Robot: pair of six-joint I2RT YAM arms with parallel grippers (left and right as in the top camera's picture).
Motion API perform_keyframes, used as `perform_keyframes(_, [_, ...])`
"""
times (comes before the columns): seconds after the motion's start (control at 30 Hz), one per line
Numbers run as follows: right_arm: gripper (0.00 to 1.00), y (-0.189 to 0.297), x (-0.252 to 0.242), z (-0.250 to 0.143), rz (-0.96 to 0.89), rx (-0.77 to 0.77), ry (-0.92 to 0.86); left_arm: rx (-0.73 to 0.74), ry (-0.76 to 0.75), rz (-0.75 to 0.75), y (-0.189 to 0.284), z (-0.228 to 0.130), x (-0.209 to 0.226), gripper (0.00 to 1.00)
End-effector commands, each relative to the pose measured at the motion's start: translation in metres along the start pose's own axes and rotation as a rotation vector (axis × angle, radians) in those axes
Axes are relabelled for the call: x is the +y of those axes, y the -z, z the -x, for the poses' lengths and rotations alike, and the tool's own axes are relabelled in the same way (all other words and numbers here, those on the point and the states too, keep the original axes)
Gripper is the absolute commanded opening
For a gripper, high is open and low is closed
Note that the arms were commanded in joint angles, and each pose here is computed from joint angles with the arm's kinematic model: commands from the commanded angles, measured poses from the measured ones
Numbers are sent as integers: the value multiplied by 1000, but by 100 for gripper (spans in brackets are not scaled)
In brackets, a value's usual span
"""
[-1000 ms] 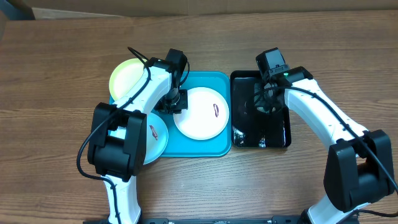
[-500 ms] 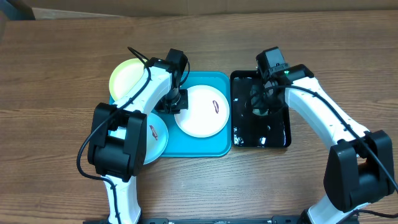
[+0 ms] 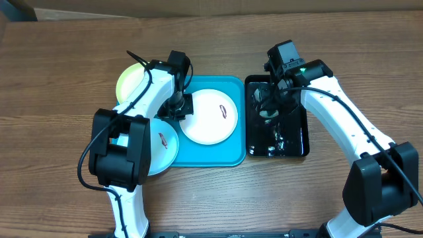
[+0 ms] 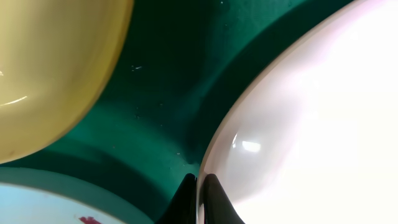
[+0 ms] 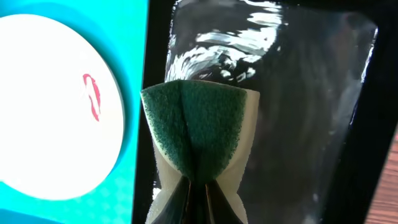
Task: Clean dirty plates on tray and stack at the side
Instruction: 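Lower the right gripper and pinch the green sponge, lifting it, then scrub the white plate's sauce with the sponge in the right gripper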
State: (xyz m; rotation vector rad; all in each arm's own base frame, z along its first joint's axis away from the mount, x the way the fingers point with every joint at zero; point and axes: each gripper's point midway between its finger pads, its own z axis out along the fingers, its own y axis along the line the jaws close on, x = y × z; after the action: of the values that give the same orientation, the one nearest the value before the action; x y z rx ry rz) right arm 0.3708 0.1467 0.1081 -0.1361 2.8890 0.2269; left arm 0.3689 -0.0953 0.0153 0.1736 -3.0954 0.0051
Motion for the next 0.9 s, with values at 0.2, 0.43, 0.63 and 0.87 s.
perform_keyframes(0.2, [4, 14, -21, 16, -151, -87, -120, 23, -22, 16, -7, -5, 3, 4])
perform_keyframes(0.43, [4, 12, 14, 12, 51, -42, -67, 20, -22, 15, -7, -4, 3, 4])
perform_keyframes(0.63, [4, 25, 91, 16, 395, -50, 25, 18, -22, 14, -7, -3, 2, 4])
perform_keyframes(0.87, [4, 8, 103, 13, 105, -161, 147, 18, -22, 14, -7, -4, 2, 4])
